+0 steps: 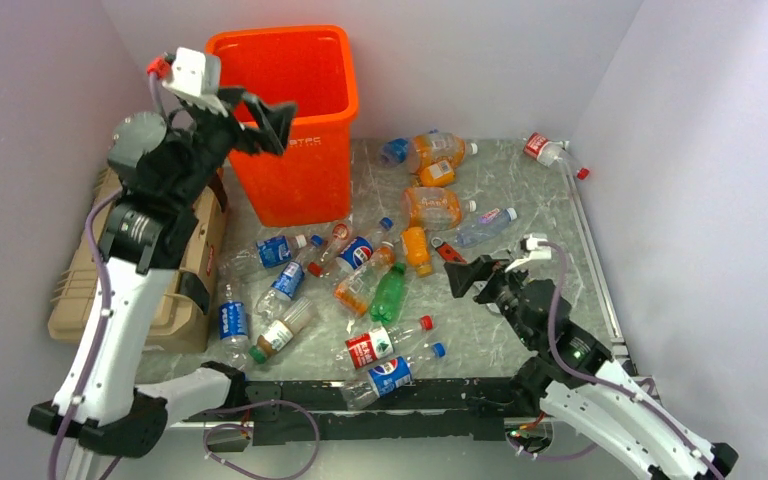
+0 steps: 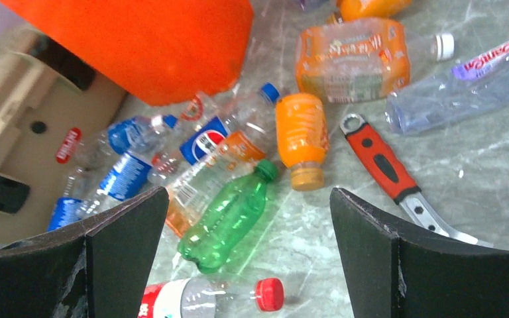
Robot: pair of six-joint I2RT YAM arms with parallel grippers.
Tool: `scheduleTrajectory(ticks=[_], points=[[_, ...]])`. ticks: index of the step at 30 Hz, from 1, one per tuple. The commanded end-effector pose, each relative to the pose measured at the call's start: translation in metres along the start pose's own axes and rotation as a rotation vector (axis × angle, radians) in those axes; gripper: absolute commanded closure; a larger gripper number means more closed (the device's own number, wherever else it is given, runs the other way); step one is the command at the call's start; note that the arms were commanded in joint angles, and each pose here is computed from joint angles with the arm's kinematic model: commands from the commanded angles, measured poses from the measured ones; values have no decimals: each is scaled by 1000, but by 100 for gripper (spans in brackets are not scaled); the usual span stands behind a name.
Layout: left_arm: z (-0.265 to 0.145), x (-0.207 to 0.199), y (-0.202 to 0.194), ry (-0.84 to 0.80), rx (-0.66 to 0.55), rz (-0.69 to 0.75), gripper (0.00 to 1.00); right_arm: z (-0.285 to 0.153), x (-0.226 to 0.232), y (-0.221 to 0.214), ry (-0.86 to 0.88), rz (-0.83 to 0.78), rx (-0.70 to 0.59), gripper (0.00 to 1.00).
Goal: Put the plastic bottles in the bin
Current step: Place the plastic bottle in the trash bin, then pick up the plastic bottle at the center of the board.
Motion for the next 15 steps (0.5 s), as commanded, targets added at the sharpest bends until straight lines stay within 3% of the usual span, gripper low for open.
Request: scheduleTrajectory(ticks=[1,4,8,15], points=[[-25,-61,-94,-318,338,-51,1,14,-3,-2,-91,-5,59,4],[-50,-97,-138,-519,469,-50,0,29,-8,-24,-144,-16,140,5],[-72,-122,-188,-675,531,-69,1,47,-15,-48,-199,3,203,7],[-70,-120,-242,-604,514,-175,0,84,-25,-65,-177,-6,274,10]])
Point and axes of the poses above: each gripper's point midway between its finger pads, its own z axis out along the fingers, its own x axis along the line the jaws close on, y = z × x, the point moved 2 cm from there along -z, back along the fingers, and after that the axes turned 1 degree about -z, right-handed, at the moved point
